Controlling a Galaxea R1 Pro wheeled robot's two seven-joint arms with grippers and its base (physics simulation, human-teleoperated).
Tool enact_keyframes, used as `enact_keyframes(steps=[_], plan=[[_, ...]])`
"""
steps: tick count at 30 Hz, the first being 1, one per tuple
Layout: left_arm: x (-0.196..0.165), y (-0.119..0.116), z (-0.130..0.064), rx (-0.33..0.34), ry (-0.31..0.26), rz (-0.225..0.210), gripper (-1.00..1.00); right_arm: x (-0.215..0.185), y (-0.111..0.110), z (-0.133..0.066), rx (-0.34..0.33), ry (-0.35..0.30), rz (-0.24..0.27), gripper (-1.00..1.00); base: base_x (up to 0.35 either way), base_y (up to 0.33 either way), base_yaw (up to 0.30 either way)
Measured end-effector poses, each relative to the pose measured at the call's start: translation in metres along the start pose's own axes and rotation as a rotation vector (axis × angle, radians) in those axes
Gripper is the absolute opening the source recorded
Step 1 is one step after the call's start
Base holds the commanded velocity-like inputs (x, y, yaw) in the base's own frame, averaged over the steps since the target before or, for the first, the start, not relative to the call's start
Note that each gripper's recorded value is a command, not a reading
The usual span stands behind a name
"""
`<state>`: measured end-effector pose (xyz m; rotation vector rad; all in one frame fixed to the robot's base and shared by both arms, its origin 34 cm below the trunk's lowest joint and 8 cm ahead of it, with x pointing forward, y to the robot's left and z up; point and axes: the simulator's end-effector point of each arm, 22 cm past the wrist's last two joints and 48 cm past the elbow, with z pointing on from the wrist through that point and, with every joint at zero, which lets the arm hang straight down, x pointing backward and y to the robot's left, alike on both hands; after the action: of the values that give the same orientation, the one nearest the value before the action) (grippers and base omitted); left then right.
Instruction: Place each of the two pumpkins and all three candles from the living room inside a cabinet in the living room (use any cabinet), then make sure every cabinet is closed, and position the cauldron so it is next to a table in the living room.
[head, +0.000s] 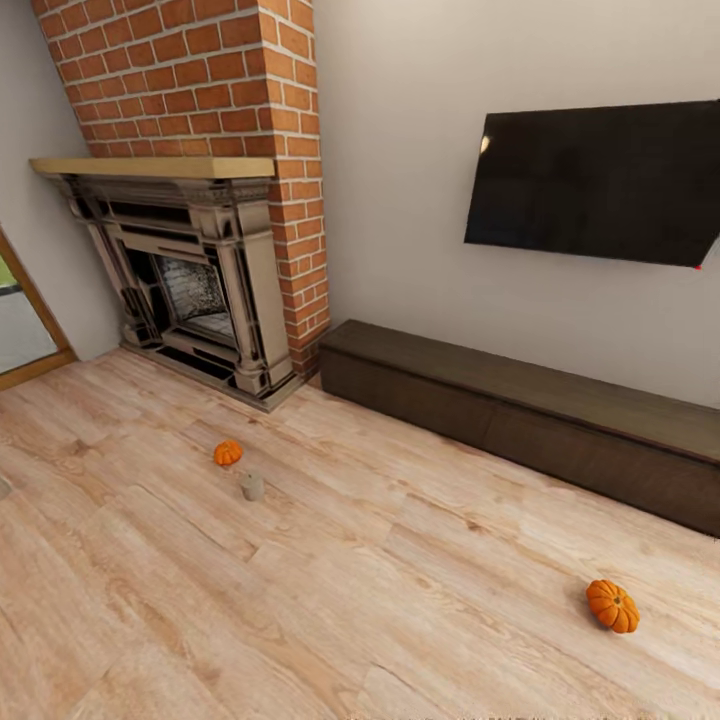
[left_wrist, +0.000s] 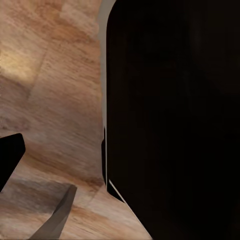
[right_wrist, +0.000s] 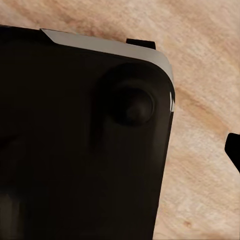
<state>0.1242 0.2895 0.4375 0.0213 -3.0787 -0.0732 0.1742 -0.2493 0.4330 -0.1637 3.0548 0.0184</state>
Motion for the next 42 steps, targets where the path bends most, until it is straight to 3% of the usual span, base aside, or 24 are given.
enact_keyframes(steps=[19,42], plan=[[0.0021,0.0020,0.0000,-0.005,0.005,0.001,1.00,0.0010,0.0012,0.0001,-0.003,0.003,-0.005,1.00,0.067,0.162,-0.036],[0.0027,0.0014,0.0000,-0.004,0.007,0.000,1.00,0.0008,0.0012,0.0002,-0.005,0.003,-0.003,1.00,0.206,0.245,-0.278]])
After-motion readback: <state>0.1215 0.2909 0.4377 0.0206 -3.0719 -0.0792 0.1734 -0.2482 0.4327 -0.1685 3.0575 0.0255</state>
